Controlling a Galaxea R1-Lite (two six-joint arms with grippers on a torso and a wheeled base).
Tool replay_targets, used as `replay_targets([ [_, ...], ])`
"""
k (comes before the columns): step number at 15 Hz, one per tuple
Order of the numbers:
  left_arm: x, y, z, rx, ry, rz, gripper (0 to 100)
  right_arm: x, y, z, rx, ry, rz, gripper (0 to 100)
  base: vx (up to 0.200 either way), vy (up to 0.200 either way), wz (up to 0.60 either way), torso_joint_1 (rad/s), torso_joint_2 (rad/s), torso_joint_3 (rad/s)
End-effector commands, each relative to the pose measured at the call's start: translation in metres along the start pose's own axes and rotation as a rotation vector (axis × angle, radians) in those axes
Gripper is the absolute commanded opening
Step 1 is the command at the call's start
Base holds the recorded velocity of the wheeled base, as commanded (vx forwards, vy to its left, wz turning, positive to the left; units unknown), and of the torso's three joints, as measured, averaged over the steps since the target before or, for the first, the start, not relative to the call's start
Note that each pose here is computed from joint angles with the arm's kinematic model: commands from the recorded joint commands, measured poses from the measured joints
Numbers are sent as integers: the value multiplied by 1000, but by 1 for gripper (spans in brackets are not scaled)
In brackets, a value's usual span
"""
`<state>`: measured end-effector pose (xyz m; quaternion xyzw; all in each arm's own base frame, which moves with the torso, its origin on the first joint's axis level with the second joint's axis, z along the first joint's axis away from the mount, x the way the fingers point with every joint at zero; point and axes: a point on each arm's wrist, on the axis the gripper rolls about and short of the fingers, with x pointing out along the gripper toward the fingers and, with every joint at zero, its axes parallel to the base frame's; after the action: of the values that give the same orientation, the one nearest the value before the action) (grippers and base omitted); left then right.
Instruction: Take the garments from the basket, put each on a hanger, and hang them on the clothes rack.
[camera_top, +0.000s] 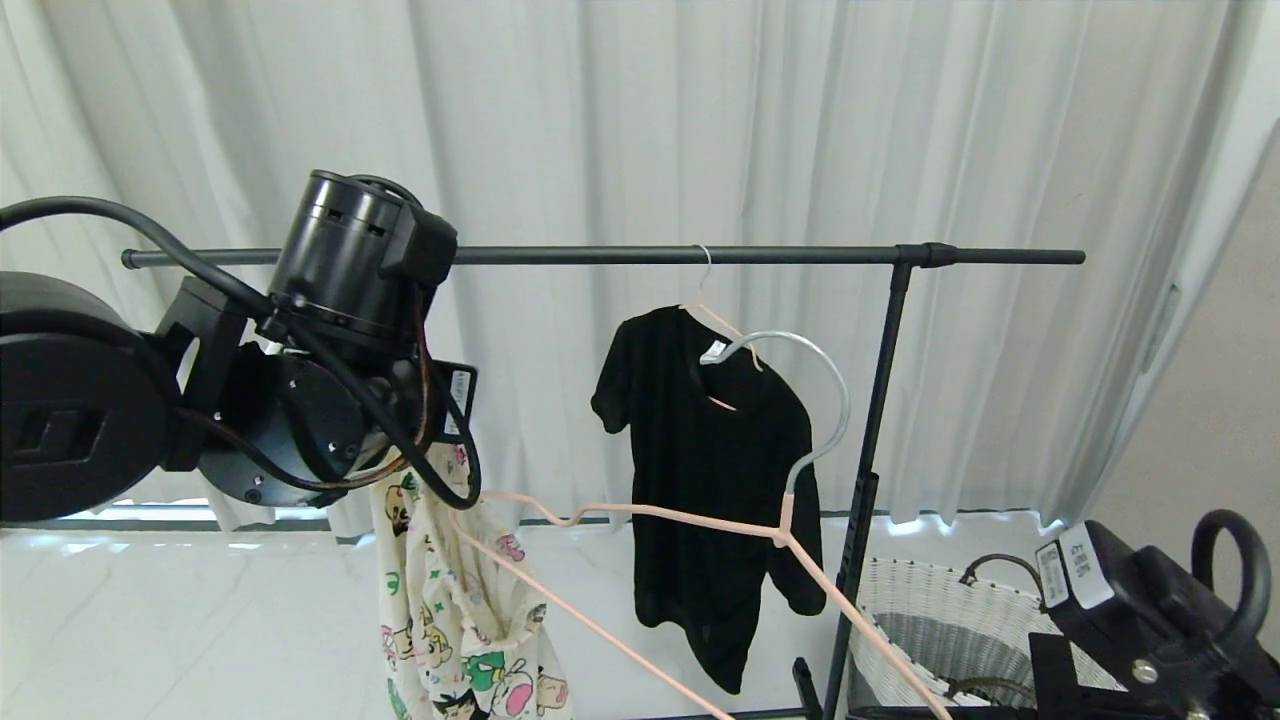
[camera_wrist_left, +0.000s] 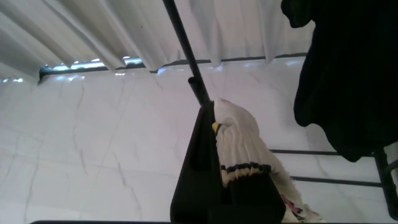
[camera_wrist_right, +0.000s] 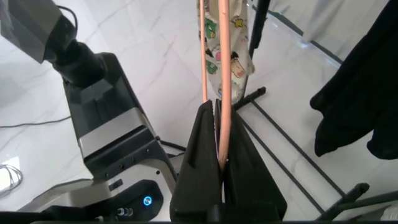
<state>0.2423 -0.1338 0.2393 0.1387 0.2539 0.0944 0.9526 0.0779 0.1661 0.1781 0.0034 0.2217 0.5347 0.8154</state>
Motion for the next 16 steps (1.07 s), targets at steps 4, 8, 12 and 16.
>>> replay_targets([
  [4,-6,-5,7,-11,-29,-11,0,38,-10,3,40,-30,-23,0,0,0,0,0,0,0],
  [8,-7,-5,7,-29,-33,2,0,48,-14,11,46,-41,-40,0,0,0,0,0,0,0],
  [12,-7,-5,7,-56,-33,3,0,67,-20,27,81,-71,-60,0,0,0,0,0,0,0],
  [16,-14,-9,11,-95,-55,-24,0,80,-19,34,78,-75,-51,0,0,0,0,0,0,0],
])
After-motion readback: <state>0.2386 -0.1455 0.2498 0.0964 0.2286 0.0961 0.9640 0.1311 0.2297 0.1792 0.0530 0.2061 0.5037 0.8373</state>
